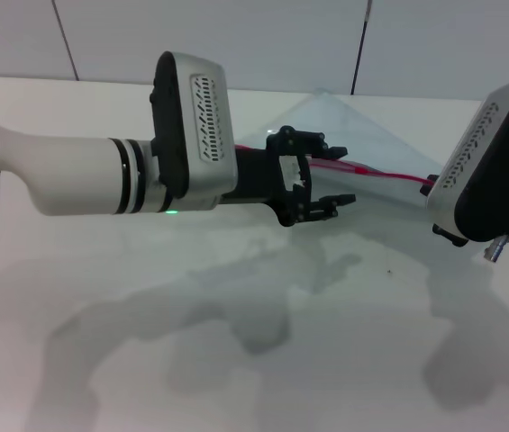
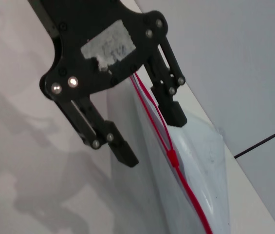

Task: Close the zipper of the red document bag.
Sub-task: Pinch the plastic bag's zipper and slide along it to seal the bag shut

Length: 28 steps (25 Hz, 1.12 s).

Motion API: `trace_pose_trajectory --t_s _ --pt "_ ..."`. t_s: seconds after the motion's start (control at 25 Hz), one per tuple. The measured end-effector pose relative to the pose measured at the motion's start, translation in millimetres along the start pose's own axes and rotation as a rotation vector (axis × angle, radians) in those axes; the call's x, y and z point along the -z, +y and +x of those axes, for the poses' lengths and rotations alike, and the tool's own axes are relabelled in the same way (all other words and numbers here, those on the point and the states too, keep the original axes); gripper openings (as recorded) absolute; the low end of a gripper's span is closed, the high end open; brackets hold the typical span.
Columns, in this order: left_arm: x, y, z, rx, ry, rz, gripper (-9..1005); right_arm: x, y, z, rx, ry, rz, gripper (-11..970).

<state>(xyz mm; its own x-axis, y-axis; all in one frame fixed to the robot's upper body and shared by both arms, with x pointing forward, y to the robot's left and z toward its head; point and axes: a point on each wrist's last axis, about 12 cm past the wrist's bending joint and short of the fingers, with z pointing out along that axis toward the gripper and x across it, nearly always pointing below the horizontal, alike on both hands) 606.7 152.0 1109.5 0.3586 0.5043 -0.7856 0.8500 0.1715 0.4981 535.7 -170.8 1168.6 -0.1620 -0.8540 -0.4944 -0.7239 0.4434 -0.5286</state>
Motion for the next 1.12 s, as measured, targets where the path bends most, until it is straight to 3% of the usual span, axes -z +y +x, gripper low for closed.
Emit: trace_pose_trajectory --t_s 0.44,1.12 --pt "-6.5 -4.9 0.2 -0.006 0.023 0.015 566 -0.9 -1.5 2.3 -0.004 0.007 0.003 65" --pt "-7.6 0.0 -2.6 -0.027 0.034 -0.016 564 -1.8 -0.3 1.3 0.0 0.002 0.002 68"
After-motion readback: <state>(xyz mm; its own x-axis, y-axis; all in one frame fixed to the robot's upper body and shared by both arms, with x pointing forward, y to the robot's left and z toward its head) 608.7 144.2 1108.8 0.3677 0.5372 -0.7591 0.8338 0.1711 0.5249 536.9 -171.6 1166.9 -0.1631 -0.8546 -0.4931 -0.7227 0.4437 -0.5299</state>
